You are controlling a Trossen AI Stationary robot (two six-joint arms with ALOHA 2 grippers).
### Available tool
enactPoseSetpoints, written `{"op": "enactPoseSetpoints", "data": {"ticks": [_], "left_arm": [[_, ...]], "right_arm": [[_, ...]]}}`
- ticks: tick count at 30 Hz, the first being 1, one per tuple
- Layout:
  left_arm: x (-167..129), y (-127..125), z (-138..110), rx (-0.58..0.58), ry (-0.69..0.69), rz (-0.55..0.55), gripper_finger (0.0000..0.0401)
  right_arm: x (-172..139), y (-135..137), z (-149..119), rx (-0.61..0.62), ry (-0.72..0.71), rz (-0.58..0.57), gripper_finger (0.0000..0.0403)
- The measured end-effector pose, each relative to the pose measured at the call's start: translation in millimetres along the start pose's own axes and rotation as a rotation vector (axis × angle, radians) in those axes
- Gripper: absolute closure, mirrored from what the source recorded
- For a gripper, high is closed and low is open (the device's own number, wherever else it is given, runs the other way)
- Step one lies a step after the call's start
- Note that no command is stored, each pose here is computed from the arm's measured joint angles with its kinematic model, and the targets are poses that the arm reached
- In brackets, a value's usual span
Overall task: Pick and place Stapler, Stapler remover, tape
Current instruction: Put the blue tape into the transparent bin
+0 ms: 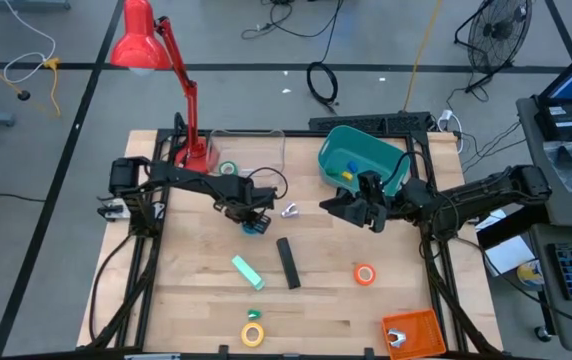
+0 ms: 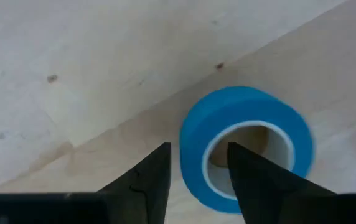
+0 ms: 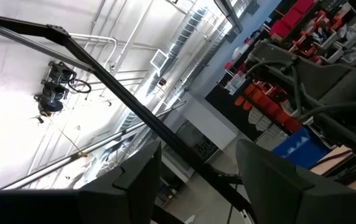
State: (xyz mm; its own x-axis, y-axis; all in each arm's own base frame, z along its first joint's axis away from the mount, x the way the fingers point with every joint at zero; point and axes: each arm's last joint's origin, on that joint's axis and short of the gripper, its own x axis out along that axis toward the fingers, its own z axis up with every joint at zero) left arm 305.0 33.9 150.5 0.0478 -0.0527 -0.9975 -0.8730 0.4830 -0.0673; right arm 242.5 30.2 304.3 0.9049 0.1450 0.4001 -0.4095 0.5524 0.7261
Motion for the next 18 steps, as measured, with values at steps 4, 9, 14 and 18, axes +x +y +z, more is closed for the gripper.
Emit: {"op": "enactPoseSetpoints", "data": {"ticks": [4,9,14,18], "left_arm": [[3.9,-3.1,-1.9,0.024,0.021,-0.008,0.0334],[-3.6,-6.5,-8.0,0.057,0.04,-0.056,0.0364],[-48.5,-12.6,-11.8,0.087,-0.059,-0.182,0.0364],[-98.6,-5.1,-3.0,0.056,-0.261,-0.254,0.0364]], "right_arm": [[0.0,0.6,0.2,0.0,0.002,0.009,0.0202],[0.0,0.8,0.0,0.0,0.01,0.016,0.0202],[0.0,0.8,0.0,0.0,0.011,0.016,0.0202],[0.0,0.8,-0.1,-0.004,0.011,0.015,0.0202]]}}
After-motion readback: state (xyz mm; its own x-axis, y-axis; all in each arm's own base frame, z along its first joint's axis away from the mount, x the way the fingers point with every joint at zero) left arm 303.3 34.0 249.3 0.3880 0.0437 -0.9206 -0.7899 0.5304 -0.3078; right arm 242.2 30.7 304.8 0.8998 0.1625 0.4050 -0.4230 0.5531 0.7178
